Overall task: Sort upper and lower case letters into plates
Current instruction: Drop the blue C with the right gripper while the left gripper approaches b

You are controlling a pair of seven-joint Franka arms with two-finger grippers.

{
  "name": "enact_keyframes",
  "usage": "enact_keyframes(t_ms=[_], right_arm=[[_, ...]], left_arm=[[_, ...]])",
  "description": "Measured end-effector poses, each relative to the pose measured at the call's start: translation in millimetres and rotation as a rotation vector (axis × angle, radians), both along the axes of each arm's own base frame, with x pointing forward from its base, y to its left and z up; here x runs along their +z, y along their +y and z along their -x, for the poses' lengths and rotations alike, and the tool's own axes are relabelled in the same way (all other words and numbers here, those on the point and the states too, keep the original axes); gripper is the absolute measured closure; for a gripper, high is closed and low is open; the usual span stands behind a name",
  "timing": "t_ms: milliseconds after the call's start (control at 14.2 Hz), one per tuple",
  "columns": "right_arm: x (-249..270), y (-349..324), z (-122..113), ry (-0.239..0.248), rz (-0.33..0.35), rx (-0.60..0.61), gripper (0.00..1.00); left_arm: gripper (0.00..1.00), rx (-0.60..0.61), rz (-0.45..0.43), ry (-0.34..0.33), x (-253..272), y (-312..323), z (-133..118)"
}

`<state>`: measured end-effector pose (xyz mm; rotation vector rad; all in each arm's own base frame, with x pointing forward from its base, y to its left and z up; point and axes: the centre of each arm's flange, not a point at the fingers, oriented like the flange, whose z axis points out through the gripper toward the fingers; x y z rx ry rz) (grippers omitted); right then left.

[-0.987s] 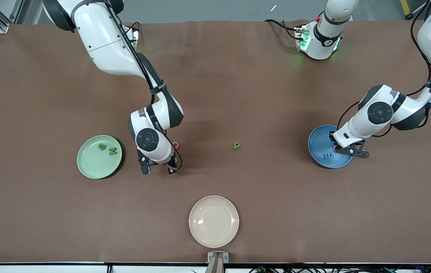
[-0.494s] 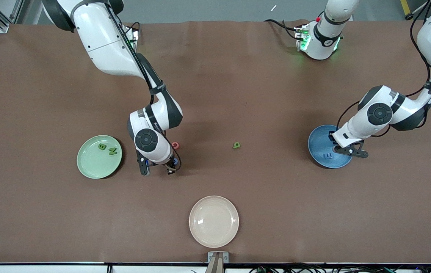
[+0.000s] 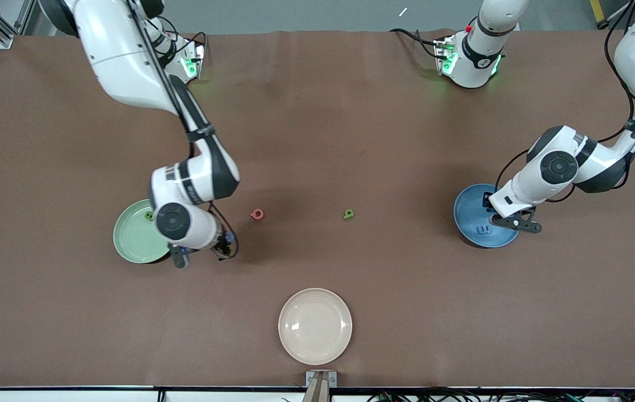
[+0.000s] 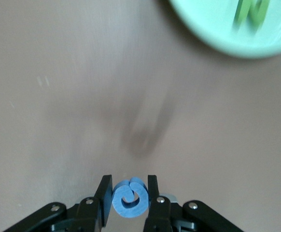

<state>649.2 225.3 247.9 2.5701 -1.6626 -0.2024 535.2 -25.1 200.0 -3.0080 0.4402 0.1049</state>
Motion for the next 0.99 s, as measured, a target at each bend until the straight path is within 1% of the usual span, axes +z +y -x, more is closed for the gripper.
enact_keyframes(t_ms=[141, 282, 353, 494, 635, 776, 987], right_arm=[[20.5, -52.3, -2.3, 0.008, -0.026, 0.058, 0.67], [21.1, -101.8, 6.7, 0.030, -0.044, 0.094, 0.67], [15.3, -120.0, 13.5, 0.035, -0.047, 0.112, 0.67], [-4.0, -145.4, 27.1, 0.025, -0.031, 0.147, 0.67], [-22.8, -163.8, 38.3, 0.018, -0.025, 0.175, 0.67], [-32.0, -185.2, 43.1, 0.014, -0.027, 0.194, 0.67], [-33.9, -216.1, 42.4, -0.006, -0.032, 0.200, 0.67]], left_arm=[[0.18, 0.004, 0.005, 0.012, 30.0, -27.2, -7.5], [0.00, 0.037, 0.025, 0.023, 63.9, -58.0, -15.6], [0.00, 0.058, 0.032, 0.027, 76.2, -74.8, -18.8], [0.00, 0.106, 0.045, 0.022, 90.5, -118.9, -20.3], [0.00, 0.161, 0.058, 0.008, 100.8, -176.0, -12.7], [0.00, 0.217, 0.056, -0.010, 105.3, -235.6, -1.8], [0.00, 0.303, 0.015, -0.022, 88.3, -304.2, 12.7]])
